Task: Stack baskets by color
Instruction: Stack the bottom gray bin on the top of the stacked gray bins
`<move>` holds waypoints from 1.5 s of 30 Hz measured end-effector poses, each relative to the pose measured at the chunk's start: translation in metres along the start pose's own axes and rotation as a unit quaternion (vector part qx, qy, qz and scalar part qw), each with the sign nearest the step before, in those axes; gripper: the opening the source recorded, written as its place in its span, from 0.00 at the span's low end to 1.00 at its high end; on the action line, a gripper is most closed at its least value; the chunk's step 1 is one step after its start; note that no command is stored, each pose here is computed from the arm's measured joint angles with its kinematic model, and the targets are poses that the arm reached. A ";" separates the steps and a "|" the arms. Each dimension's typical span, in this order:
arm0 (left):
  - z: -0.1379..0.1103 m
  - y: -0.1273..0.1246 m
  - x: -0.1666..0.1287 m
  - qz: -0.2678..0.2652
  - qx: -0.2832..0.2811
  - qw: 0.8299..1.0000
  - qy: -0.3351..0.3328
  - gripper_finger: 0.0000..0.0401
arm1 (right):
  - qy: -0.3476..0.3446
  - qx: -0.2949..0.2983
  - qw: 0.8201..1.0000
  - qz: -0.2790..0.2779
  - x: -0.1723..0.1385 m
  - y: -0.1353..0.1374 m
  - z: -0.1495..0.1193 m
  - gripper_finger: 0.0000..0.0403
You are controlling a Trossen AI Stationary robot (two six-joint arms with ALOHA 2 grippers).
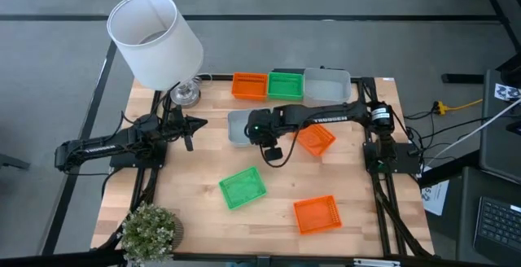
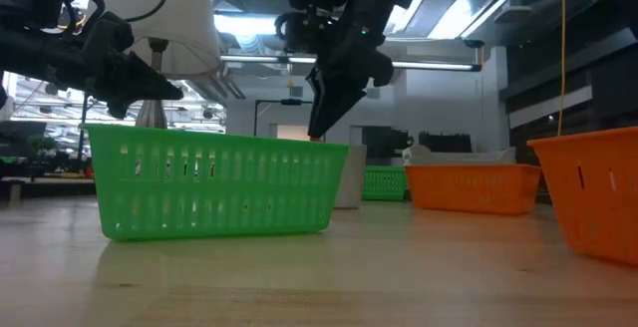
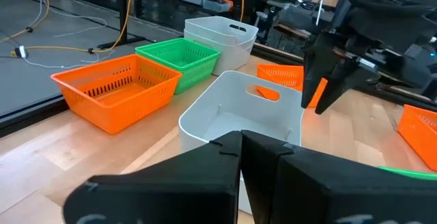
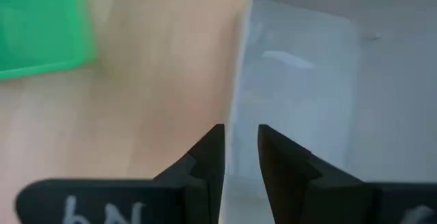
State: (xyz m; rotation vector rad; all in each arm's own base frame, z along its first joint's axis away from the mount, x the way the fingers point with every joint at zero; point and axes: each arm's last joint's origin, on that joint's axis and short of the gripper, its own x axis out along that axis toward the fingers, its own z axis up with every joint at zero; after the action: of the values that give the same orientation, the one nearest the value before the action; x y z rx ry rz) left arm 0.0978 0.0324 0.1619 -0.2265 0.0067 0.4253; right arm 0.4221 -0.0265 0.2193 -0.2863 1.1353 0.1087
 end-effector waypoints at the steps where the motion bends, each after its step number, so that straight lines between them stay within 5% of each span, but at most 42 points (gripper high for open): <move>1: 0.000 0.000 0.000 0.000 0.000 1.000 0.000 0.00 | -0.002 0.003 1.000 0.012 0.002 0.000 0.000 0.22; 29: 0.000 0.000 0.000 0.000 0.000 1.000 0.000 0.00 | -0.028 0.053 0.998 0.020 0.047 -0.009 -0.017 0.22; 42: 0.000 0.000 0.000 0.000 0.000 1.000 0.001 0.00 | 0.021 0.054 0.998 0.040 0.068 -0.004 -0.029 0.21; 45: 0.000 0.000 0.000 0.000 0.000 1.000 0.001 0.00 | 0.027 0.055 0.997 0.042 0.067 -0.004 -0.030 0.15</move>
State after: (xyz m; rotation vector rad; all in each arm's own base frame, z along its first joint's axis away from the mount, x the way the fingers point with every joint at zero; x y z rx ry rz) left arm 0.0978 0.0324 0.1617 -0.2258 0.0085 0.4252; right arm 0.4254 -0.0422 0.1473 -0.1443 1.2031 0.1126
